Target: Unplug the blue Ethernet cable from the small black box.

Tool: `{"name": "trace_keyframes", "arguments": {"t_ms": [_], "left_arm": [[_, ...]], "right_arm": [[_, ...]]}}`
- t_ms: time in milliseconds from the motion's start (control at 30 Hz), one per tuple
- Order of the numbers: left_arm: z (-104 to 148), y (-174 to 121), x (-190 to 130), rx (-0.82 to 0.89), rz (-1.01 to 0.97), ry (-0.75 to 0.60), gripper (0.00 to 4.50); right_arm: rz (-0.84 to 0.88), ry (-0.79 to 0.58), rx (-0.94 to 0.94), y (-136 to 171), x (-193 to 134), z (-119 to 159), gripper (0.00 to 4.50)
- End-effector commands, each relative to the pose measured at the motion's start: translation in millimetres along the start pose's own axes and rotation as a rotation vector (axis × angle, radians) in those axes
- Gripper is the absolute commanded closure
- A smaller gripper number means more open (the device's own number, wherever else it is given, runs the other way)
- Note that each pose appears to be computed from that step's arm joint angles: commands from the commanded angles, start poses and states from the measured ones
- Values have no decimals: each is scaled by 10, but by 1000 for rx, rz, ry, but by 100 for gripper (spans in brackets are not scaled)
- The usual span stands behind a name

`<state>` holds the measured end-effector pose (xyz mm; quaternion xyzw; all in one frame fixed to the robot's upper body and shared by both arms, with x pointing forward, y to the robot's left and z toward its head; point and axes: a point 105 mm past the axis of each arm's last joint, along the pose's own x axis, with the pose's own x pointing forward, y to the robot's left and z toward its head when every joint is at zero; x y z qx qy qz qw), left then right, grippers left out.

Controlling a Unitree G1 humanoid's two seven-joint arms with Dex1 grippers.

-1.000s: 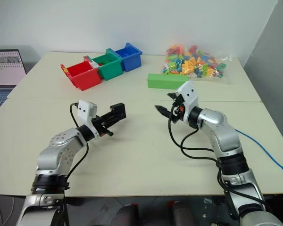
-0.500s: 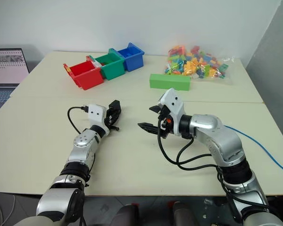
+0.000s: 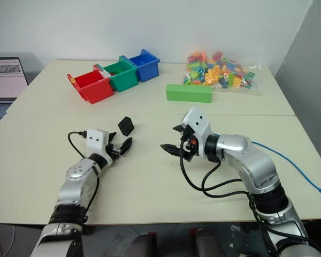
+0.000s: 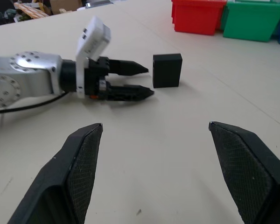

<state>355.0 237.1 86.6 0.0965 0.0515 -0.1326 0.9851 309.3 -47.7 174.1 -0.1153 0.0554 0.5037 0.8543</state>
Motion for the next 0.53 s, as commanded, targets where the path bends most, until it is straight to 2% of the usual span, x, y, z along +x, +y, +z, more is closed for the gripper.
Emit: {"name": "trace_keyframes", "arguments": {"t_ms": [33,300,533], "left_arm": [[357,239,-324,44,-11,-30,77],[671,362,-733,87,-192,57,77],[808,330,-824,110,-289,81,77]], "right_arm": [[-41,-48,-45,-97,-288,26,65],[-25,-43,-34,-240,-749,-35,65],[-51,-25,-47,-361,-915,-22,65]]}}
